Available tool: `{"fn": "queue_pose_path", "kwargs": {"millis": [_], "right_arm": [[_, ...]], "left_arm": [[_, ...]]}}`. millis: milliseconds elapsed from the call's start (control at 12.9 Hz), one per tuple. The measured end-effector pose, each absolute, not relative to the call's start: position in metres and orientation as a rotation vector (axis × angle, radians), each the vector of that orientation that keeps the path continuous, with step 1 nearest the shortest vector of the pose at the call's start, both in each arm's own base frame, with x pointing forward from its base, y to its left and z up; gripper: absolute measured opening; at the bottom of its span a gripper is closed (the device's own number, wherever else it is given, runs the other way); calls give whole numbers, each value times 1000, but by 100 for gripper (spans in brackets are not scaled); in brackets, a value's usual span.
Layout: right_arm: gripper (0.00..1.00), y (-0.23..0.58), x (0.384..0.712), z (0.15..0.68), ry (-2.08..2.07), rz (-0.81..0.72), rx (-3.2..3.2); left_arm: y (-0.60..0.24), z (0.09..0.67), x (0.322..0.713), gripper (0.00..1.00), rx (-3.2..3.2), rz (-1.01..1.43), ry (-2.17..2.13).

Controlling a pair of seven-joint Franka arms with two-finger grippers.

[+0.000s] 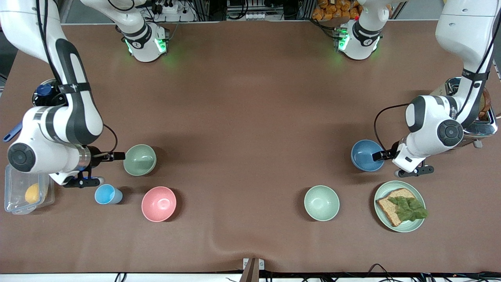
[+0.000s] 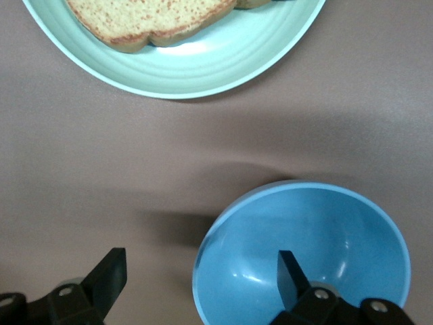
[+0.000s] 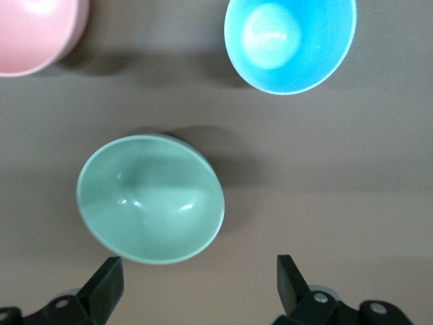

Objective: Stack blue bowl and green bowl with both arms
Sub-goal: 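Reach the left gripper to the blue bowl while the right gripper reaches the green bowl, then grip the blue bowl with the left gripper while the right gripper grips the green bowl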

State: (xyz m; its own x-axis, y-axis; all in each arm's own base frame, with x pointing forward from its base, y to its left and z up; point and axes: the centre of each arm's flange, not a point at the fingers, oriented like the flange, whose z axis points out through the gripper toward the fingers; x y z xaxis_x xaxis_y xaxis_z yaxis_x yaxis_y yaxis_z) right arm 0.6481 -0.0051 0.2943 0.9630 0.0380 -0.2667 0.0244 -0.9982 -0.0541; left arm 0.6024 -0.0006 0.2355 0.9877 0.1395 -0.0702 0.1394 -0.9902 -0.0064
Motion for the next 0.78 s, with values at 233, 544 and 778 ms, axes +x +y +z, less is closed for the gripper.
{"fn": "queue_pose_path", "kwargs": {"millis": [233, 544, 778], "right_arm": [[100, -5, 643, 257, -40, 477, -3052], [100, -4, 635, 203, 28, 563, -2981], [91, -4, 635, 185, 54, 555, -2968]], "left_arm": [[-1, 229, 600, 93, -3130, 131, -220], [-1, 221, 598, 68, -3129, 155, -219], [-1, 218, 597, 49, -3129, 164, -218]]}}
